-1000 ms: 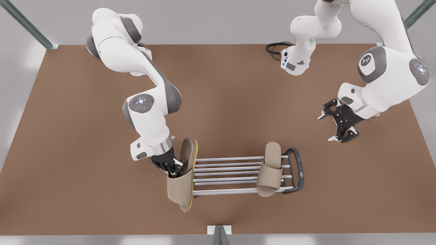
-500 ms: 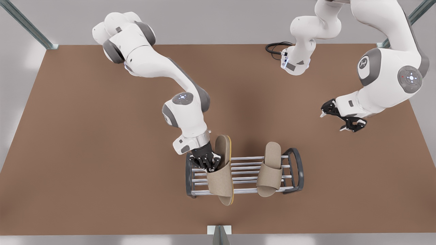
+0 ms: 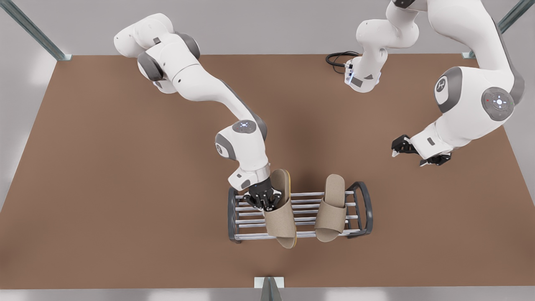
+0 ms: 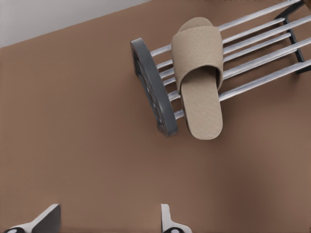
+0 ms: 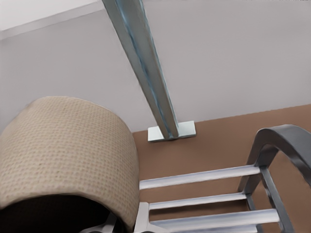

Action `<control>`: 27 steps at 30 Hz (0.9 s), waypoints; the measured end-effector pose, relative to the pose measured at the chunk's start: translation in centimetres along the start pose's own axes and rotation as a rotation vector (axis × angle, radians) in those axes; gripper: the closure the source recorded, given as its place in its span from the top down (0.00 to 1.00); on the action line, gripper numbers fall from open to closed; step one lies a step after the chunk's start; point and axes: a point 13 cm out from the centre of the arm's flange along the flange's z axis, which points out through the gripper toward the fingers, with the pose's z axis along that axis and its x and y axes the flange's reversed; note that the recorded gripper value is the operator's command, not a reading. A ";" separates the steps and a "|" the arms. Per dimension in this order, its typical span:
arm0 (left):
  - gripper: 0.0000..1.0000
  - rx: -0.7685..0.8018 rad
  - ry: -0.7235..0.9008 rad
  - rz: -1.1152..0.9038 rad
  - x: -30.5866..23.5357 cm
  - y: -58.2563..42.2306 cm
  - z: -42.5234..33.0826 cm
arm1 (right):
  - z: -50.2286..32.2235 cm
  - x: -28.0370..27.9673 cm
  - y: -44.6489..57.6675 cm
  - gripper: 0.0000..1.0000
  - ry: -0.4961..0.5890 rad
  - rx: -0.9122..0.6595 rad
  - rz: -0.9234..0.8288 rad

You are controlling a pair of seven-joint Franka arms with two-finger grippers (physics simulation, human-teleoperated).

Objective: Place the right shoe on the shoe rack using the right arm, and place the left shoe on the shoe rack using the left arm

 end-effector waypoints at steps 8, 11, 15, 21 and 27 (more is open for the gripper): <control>1.00 -0.030 0.004 -0.083 -0.2 0.7 0.3 | 1.6 1.3 -0.1 0.49 -0.004 0.001 -0.037; 1.00 -0.037 0.007 -0.103 -0.2 0.8 0.5 | 2.1 1.8 -0.3 1.00 -0.003 0.003 -0.047; 1.00 -0.050 0.009 -0.117 -0.4 0.4 0.6 | 2.1 1.8 0.0 1.00 -0.015 -0.008 -0.059; 1.00 -0.064 0.008 -0.140 -0.5 0.5 0.6 | -0.4 0.8 1.9 1.00 -0.034 -0.044 -0.057; 1.00 -0.070 0.004 -0.159 -0.6 0.5 0.4 | -10.0 1.7 9.5 1.00 -0.029 -0.115 -0.077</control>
